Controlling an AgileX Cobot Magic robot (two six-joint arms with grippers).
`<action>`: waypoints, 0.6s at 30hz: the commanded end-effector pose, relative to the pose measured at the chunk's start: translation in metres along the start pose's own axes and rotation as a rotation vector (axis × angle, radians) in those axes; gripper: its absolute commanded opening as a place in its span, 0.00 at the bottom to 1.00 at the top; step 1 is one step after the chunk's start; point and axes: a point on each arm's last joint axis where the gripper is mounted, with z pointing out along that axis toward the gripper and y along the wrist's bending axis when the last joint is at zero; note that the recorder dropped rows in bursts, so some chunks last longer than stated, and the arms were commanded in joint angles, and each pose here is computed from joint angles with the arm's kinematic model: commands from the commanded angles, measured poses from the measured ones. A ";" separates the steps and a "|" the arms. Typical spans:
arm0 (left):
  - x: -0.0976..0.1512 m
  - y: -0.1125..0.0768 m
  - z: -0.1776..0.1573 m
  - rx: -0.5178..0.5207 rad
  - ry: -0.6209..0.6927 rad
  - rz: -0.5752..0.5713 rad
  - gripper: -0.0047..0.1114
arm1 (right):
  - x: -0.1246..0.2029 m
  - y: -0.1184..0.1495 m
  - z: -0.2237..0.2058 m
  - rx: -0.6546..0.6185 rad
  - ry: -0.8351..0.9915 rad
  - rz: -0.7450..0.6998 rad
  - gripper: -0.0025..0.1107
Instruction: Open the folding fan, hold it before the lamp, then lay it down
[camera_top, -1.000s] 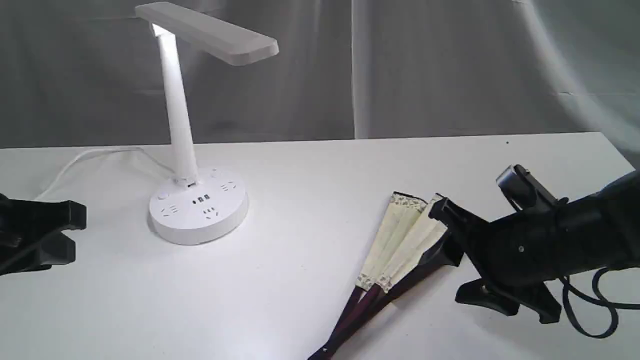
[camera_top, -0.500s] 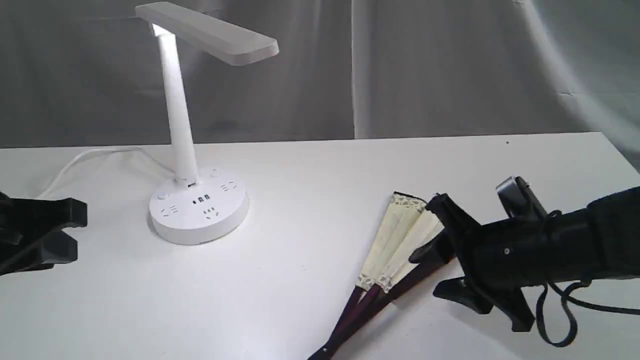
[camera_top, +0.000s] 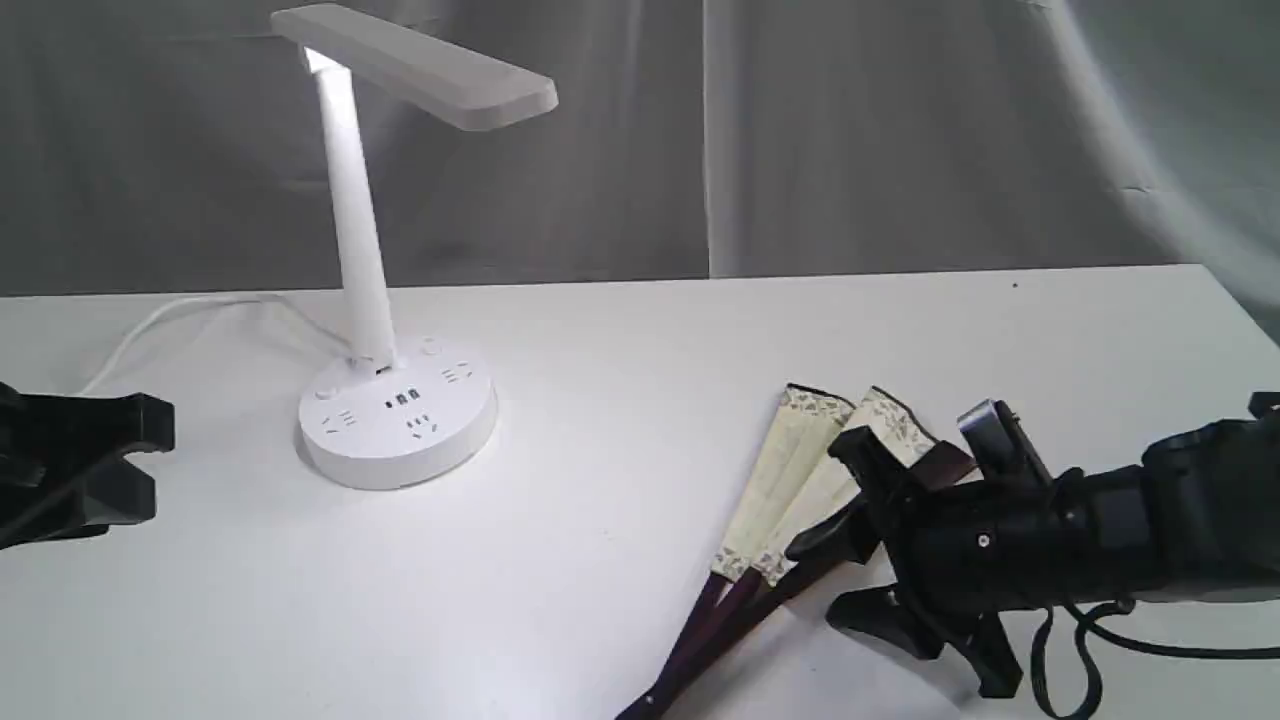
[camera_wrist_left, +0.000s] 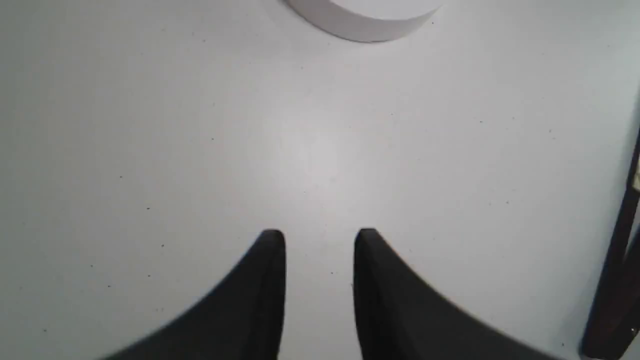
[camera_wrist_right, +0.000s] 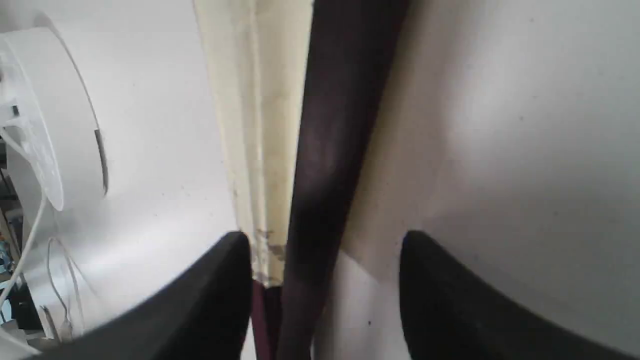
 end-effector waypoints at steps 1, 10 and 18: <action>-0.003 0.000 0.000 0.001 -0.019 -0.008 0.25 | -0.003 -0.003 0.004 0.020 -0.003 -0.016 0.42; -0.003 0.000 -0.001 0.001 -0.021 -0.008 0.25 | -0.017 0.009 0.009 -0.005 -0.033 -0.044 0.42; -0.003 0.000 -0.001 0.001 -0.022 -0.008 0.25 | -0.017 0.008 0.010 0.000 -0.032 -0.041 0.36</action>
